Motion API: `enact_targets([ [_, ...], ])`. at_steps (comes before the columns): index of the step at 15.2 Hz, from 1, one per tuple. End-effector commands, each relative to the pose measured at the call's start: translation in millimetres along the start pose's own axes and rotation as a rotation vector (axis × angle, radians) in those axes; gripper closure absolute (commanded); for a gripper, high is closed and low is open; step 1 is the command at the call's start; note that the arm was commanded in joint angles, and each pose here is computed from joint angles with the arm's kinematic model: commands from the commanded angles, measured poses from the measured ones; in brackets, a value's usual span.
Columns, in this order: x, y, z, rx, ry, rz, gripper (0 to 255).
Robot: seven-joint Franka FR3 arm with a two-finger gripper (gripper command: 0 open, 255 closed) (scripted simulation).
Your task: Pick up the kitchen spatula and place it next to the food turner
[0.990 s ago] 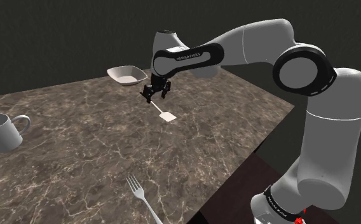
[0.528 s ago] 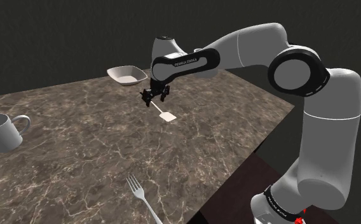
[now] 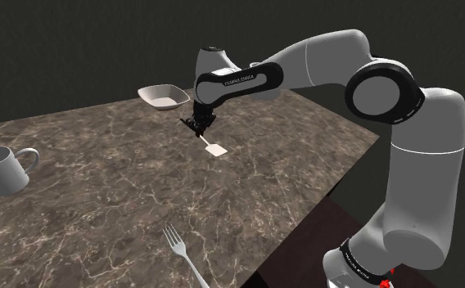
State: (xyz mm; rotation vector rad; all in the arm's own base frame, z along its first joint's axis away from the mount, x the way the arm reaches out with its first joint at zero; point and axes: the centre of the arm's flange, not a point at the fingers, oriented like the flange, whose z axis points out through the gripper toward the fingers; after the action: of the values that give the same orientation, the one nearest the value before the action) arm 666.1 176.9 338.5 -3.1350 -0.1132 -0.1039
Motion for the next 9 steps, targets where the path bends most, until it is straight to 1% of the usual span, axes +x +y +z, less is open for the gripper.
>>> enact_targets([
  [1,0,0,0,0.0,0.0,0.0,255],
  [6,0,0,0,0.0,0.0,0.0,255],
  [9,1,0,-16,0.0,0.0,0.0,255],
])
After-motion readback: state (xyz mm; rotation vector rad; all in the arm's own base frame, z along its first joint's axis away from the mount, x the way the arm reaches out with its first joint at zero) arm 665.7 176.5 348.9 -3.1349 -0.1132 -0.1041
